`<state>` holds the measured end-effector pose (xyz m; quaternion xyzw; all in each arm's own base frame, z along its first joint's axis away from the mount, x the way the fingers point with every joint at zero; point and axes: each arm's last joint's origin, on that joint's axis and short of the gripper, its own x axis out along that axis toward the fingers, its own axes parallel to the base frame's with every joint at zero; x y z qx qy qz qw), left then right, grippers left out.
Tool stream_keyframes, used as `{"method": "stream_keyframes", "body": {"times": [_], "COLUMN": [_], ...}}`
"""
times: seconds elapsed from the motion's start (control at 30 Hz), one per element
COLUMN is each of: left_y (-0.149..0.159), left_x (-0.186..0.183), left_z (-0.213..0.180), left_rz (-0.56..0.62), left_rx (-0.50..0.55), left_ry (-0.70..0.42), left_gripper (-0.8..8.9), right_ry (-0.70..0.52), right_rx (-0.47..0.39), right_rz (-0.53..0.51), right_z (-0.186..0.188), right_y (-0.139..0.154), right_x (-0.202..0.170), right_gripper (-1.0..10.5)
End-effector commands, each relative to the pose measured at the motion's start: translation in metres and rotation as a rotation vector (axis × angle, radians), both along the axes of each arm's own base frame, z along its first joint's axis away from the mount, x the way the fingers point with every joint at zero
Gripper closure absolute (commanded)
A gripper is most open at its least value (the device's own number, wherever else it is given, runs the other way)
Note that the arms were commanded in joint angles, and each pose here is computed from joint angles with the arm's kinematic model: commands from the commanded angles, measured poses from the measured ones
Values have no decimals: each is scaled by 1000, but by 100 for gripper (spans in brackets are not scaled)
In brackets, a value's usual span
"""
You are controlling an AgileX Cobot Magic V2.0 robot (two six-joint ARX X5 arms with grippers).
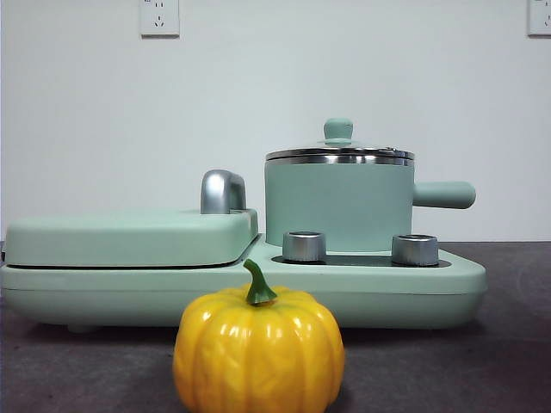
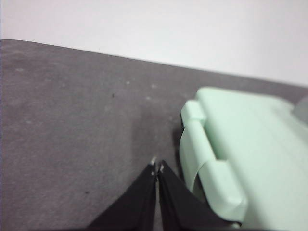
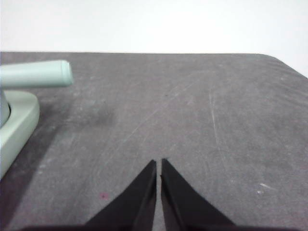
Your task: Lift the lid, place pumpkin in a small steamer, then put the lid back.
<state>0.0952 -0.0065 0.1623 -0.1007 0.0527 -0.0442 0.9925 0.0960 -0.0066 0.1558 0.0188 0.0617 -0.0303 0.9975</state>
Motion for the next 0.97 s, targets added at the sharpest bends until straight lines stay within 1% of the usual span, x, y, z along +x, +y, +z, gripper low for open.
{"method": "stream_keyframes", "body": {"times": [0.03,0.1,0.13,0.2,0.3,0.33,0.37,0.4,0.43,0.5,0.57,0.63,0.7,0.77,0.87,0.97], "left_y": [0,0,0,0,0,0,0,0,0,0,0,0,0,1,1,0], "left_x": [1,1,1,1,2,2,2,2,2,1,-1,-3,-6,-8,-11,-12], "left_z": [-5,-4,-4,-3,-1,0,1,3,5,11,19,27,36,44,60,78], "left_rz": [8,12,15,22,33,35,34,30,24,14,7,5,10,17,27,13], "left_rx": [-91,-136,-166,-265,-438,-487,-505,-511,-504,-455,-400,-389,-387,-384,-376,-338], "left_ry": [6,5,6,3,2,-1,-7,-21,-47,-87,-118,-127,-104,-66,-11,26], "left_gripper": [807,807,807,807,807,807,807,806,803,802,802,803,802,803,803,803], "right_ry": [-28,-38,-38,-38,-33,-33,-35,-37,-40,-43,-57,-78,-88,-85,-61,6], "right_rx": [75,129,178,268,437,512,548,549,519,487,487,486,484,479,422,366], "right_rz": [6,32,48,62,47,45,51,59,63,75,94,131,160,160,159,157], "right_z": [1,2,2,2,2,2,2,3,4,6,14,25,38,51,72,90], "right_y": [0,1,2,3,3,3,3,3,3,4,4,5,6,7,7,7], "right_x": [0,1,1,1,0,0,0,0,0,0,-2,-4,-8,-13,-20,-24], "right_gripper": [932,932,932,932,932,932,932,932,932,934,934,935,935,935,935,935]}}
